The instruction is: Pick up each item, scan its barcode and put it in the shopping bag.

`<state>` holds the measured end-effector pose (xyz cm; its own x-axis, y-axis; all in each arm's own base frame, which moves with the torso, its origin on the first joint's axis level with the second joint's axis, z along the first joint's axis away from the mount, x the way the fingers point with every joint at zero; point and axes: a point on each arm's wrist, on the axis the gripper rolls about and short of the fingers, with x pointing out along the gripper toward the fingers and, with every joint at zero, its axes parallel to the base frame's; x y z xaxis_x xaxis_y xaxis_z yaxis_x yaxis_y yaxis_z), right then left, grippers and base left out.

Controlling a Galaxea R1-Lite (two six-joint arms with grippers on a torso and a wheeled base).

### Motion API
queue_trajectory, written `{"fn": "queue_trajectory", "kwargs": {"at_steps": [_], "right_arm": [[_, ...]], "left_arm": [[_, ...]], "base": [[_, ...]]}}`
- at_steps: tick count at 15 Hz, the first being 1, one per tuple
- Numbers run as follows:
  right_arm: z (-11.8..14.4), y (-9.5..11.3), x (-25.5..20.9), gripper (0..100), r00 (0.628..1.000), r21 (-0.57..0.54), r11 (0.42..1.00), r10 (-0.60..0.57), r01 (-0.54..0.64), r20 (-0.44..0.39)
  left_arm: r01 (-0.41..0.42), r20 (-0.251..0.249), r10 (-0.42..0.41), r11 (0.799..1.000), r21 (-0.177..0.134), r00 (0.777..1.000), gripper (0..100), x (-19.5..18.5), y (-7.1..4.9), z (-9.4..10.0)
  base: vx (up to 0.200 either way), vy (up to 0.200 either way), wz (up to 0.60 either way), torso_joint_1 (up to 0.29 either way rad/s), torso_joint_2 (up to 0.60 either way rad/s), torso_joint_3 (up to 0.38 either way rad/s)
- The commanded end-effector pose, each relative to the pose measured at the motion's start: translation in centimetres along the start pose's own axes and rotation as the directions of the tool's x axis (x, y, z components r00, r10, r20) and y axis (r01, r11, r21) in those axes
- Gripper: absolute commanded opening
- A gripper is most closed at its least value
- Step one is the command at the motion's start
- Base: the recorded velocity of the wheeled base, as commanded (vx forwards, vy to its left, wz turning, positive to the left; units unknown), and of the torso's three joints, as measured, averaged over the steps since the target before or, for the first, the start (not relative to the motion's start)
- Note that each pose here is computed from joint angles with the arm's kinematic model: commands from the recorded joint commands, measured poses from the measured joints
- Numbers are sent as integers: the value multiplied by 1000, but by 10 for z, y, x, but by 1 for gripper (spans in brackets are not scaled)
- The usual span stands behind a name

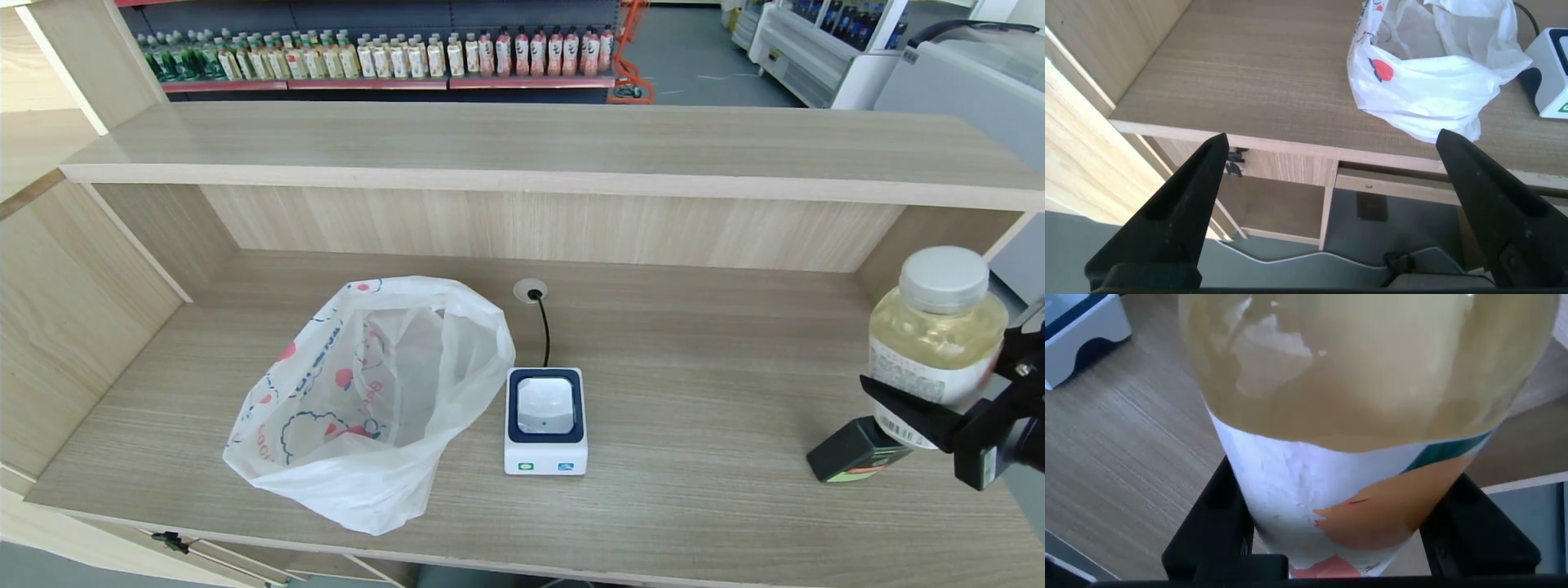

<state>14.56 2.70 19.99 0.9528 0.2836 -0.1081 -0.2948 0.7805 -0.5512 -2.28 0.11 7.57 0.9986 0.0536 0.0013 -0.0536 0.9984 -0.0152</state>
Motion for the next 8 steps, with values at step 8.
{"fn": "queue_trajectory", "kwargs": {"at_steps": [8], "right_arm": [[-2, 3, 1, 0, 1000, -2, 1000, 16, -16, -5]], "left_arm": [[0, 0, 0, 1000, 1, 1000, 100, 0, 0, 0]], "base": [[0, 0, 0, 0, 0, 0]]}}
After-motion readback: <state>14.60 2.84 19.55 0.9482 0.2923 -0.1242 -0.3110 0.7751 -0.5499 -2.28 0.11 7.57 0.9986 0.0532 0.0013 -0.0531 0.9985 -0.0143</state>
